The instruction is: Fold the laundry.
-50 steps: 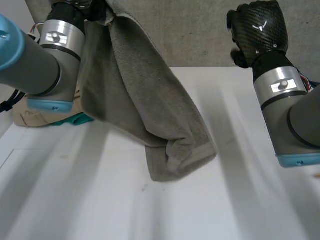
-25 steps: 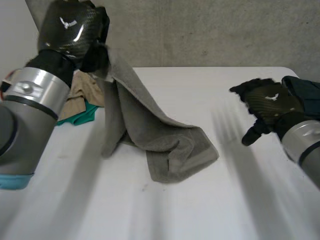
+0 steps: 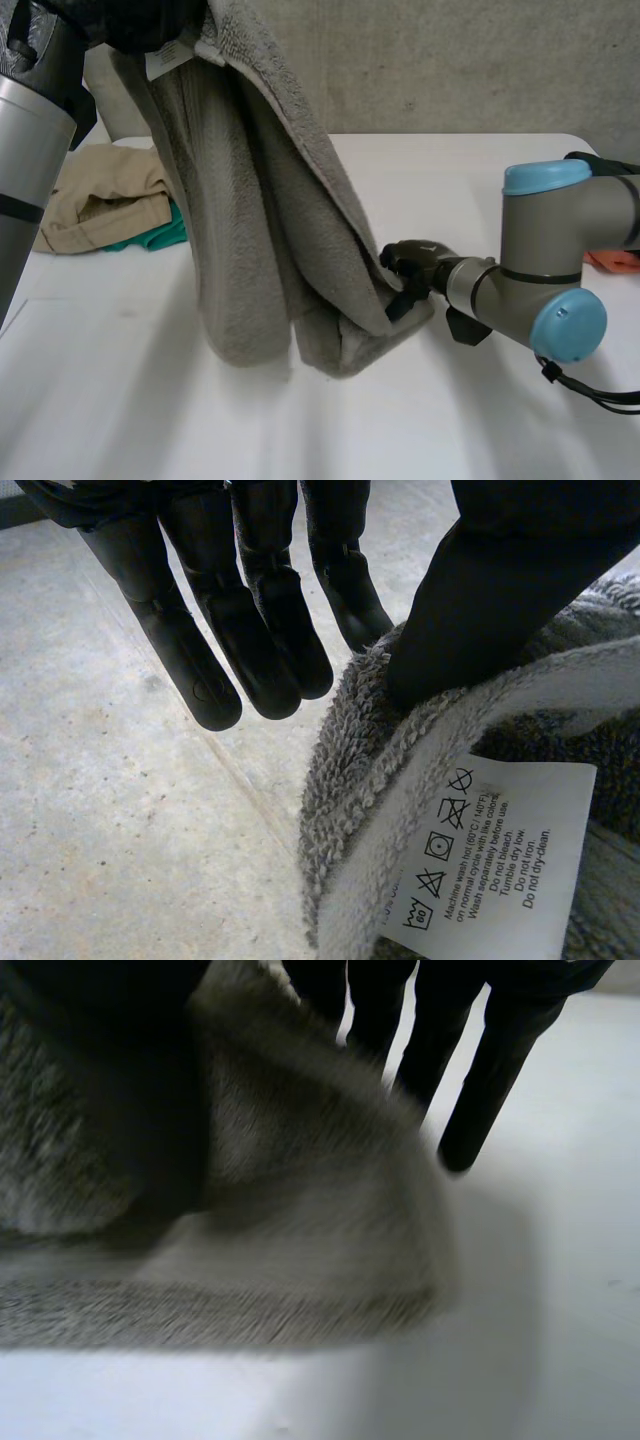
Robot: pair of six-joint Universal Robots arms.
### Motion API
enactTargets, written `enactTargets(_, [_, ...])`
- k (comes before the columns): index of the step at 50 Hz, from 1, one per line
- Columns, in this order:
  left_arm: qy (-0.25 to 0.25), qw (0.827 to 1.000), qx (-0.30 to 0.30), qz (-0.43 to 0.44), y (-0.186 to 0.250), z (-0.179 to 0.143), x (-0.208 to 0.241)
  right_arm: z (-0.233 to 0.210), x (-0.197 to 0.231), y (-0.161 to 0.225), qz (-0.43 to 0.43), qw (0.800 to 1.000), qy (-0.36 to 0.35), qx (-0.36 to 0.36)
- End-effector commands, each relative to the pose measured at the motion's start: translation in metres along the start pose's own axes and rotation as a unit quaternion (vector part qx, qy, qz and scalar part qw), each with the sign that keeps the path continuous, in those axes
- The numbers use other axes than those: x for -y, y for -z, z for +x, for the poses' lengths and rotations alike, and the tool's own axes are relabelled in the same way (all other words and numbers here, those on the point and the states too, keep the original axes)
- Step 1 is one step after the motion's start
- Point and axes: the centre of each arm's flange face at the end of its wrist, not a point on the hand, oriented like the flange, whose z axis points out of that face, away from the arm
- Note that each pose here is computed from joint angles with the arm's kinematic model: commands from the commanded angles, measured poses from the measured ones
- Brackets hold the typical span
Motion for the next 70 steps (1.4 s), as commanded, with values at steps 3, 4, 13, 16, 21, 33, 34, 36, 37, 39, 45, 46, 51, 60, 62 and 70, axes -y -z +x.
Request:
enactTargets(3, [-0.01,1.0,0.012,-0.007,-0.021,-0.007,-0.017,-0.003,0.088,0.035,0.174,0.983,0.052,-0.019])
enactTargets(4, [-0.012,1.0,0.016,-0.008,-0.025,-0.01,-0.02,-0.001,0.101,0.041,0.208,0.976,0.059,-0.031])
enactTargets(13, [-0.051,0.994,0.093,0.039,-0.079,-0.06,-0.04,0.017,0.197,0.1,0.489,0.847,0.148,-0.147])
enactTargets(16, [-0.063,0.989,0.125,0.052,-0.091,-0.076,-0.05,0.018,0.201,0.113,0.501,0.828,0.182,-0.173])
enactTargets(21, [-0.068,0.989,0.13,0.019,-0.093,-0.083,-0.089,0.022,0.183,0.108,0.453,0.844,0.212,-0.196])
enactTargets(33, [-0.029,0.972,0.054,-0.227,-0.005,-0.041,-0.222,0.055,0.076,0.059,0.21,0.919,0.261,-0.208])
enactTargets(34, [-0.019,0.964,0.035,-0.263,0.016,-0.031,-0.233,0.057,0.065,0.055,0.186,0.923,0.265,-0.206])
enactTargets(36, [-0.006,0.954,0.014,-0.298,0.036,-0.019,-0.24,0.061,0.047,0.052,0.142,0.929,0.276,-0.202])
enactTargets(37, [-0.001,0.95,0.005,-0.312,0.045,-0.014,-0.241,0.064,0.032,0.053,0.107,0.93,0.289,-0.198])
enactTargets(39, [0.009,0.934,-0.02,-0.356,0.074,-0.002,-0.241,0.066,0.018,0.054,0.076,0.932,0.3,-0.19])
enactTargets(45, [-0.021,0.894,-0.069,-0.442,0.123,0.007,-0.207,0.068,-0.01,0.084,-0.01,0.93,0.334,-0.156])
enactTargets(46, [-0.028,0.884,-0.082,-0.46,0.131,0.009,-0.201,0.067,-0.009,0.091,-0.019,0.928,0.338,-0.157])
enactTargets(51, [-0.08,0.813,-0.18,-0.548,0.166,0.013,-0.157,0.056,-0.001,0.146,-0.1,0.918,0.358,-0.14])
enactTargets(60, [-0.143,0.804,-0.238,-0.526,0.16,0.009,-0.116,0.044,0.018,0.201,-0.102,0.894,0.408,-0.153])
enactTargets(62, [-0.157,0.824,-0.222,-0.497,0.147,0.006,-0.123,0.046,0.016,0.198,-0.099,0.896,0.406,-0.151])
enactTargets(70, [-0.188,0.847,-0.199,-0.456,0.11,0.011,-0.204,0.078,-0.01,0.128,-0.15,0.9,0.39,-0.129])
